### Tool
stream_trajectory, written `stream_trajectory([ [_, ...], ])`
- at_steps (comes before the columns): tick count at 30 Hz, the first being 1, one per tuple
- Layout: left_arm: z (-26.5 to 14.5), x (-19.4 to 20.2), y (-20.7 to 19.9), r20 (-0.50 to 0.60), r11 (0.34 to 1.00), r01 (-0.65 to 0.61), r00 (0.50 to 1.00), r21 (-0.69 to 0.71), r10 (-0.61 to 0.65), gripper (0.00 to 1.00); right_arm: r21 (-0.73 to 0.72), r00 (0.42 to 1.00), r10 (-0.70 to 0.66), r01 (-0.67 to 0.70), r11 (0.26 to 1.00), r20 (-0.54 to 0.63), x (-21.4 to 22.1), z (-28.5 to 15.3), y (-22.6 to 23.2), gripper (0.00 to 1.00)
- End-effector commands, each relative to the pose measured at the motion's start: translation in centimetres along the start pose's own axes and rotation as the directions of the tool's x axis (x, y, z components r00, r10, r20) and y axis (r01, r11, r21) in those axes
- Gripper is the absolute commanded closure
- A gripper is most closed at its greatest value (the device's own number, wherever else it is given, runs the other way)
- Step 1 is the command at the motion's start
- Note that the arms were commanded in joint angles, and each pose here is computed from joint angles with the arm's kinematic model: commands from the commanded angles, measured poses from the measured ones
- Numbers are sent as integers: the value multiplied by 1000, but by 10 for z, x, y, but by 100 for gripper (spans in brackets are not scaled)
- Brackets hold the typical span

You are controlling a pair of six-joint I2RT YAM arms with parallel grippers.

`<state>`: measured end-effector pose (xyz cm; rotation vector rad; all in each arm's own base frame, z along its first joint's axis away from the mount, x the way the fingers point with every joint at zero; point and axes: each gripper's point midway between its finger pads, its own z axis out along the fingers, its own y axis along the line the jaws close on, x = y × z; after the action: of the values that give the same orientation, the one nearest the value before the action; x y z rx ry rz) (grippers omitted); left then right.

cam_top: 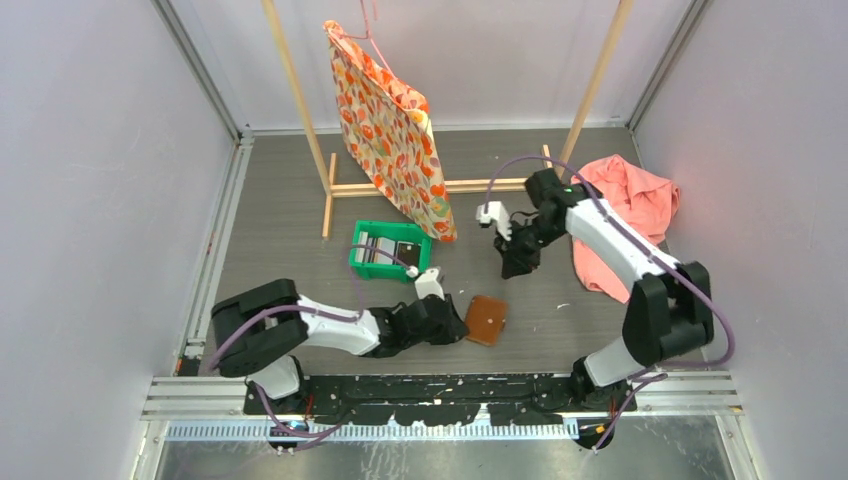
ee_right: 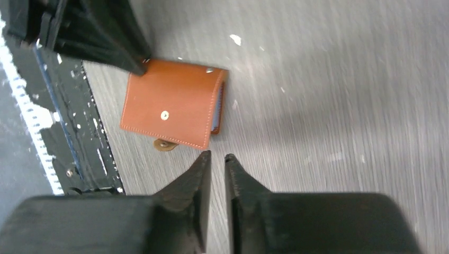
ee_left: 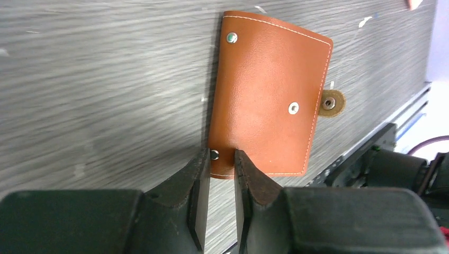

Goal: Put the credit cards into the card holder
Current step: Close the card holder at the center of the board.

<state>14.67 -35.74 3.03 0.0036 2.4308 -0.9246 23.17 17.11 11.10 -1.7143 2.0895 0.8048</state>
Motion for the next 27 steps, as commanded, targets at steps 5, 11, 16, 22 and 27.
stream_trajectory([
  [5,43,7,-17,103,996,87,991,6,-88,77,163,924,338,-367,916,180,5,-51,10,66],
  [11,33,-10,-28,206,999,-45,978,17,40,71,160,884,464,-467,869,61,45,-49,25,59],
  [16,0,-38,-24,292,954,-285,908,-93,299,64,177,837,547,-537,825,-12,66,-34,11,54],
  [22,-41,-81,-15,421,891,-405,785,-205,454,36,67,747,654,-651,756,-116,76,-4,-4,52],
  [27,-54,-88,-11,480,912,-402,785,-88,392,0,54,721,675,-676,735,-160,84,10,-14,48],
])
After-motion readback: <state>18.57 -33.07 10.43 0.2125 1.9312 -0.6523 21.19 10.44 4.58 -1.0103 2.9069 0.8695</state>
